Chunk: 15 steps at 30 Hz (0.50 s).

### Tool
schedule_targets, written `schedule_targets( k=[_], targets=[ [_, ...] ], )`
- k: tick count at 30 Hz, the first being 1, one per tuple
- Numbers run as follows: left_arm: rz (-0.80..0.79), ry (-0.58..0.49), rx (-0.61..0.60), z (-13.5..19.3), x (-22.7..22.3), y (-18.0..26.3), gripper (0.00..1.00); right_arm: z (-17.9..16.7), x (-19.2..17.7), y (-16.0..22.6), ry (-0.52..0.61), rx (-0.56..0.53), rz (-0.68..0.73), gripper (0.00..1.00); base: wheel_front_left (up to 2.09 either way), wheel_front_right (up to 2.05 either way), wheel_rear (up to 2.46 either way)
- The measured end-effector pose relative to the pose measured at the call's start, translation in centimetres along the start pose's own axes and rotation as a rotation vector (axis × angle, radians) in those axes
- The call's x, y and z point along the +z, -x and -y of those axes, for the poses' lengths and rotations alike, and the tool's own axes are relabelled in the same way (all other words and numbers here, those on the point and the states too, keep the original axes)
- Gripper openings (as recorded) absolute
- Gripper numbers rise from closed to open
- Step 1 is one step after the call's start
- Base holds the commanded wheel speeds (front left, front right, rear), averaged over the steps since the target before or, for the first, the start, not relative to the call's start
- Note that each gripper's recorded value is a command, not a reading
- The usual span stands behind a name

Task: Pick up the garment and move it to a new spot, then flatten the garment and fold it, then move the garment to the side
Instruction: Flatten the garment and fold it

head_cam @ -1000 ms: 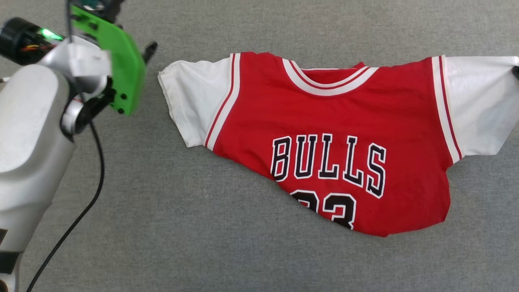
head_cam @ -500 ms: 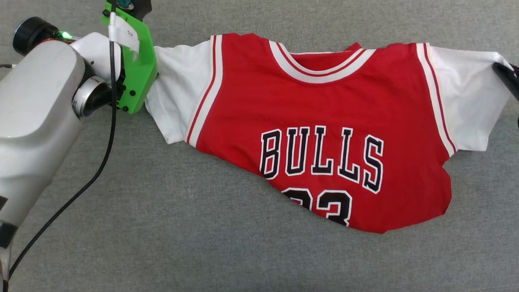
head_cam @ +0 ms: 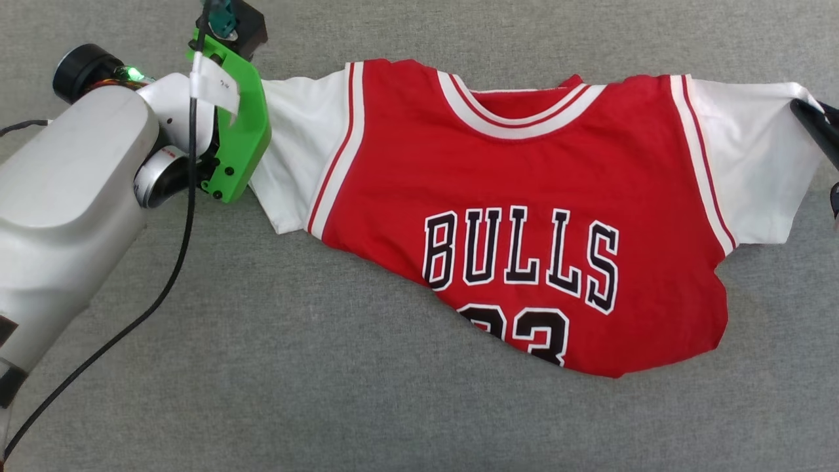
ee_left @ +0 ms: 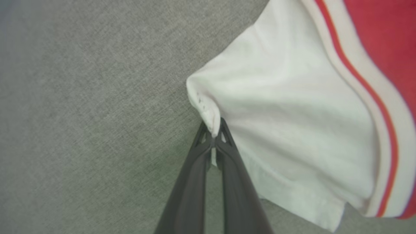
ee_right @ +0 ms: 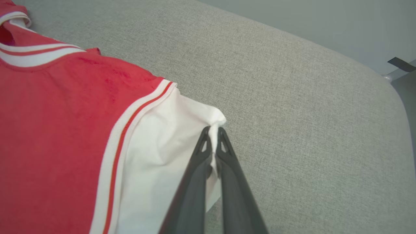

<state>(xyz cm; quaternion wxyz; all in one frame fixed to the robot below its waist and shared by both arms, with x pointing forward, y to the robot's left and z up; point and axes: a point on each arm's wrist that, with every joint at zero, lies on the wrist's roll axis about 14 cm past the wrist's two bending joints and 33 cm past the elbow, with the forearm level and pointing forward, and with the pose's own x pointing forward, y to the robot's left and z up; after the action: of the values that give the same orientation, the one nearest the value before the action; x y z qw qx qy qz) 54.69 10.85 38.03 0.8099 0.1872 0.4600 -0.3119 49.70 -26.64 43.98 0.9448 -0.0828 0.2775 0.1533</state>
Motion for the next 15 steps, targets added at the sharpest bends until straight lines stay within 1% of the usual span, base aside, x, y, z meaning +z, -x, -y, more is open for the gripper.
schedule_targets(
  k=[2, 5, 11, 15],
  targets=[
    [0.067, -0.017, 0.029, -0.5, 0.8, 1.1, 0.00, 0.1, 1.5, 0.4, 0.009, -0.006, 0.056, 0.00, 0.00, 0.00, 0.00],
    [0.219, -0.040, 0.065, -1.1, 3.2, 3.7, 0.00, 0.4, 3.6, 1.3, 0.020, -0.022, 0.137, 0.00, 0.00, 0.00, 0.00],
    [0.498, -0.124, 0.158, -1.7, 7.9, 11.2, 0.00, 1.0, 8.5, 4.4, 0.049, -0.052, 0.311, 0.00, 0.00, 0.00, 0.00],
    [0.639, -0.172, 0.236, -1.6, 10.1, 16.4, 0.00, 1.7, 12.2, 6.9, 0.071, -0.082, 0.435, 0.00, 0.00, 0.00, 0.00]
  ],
)
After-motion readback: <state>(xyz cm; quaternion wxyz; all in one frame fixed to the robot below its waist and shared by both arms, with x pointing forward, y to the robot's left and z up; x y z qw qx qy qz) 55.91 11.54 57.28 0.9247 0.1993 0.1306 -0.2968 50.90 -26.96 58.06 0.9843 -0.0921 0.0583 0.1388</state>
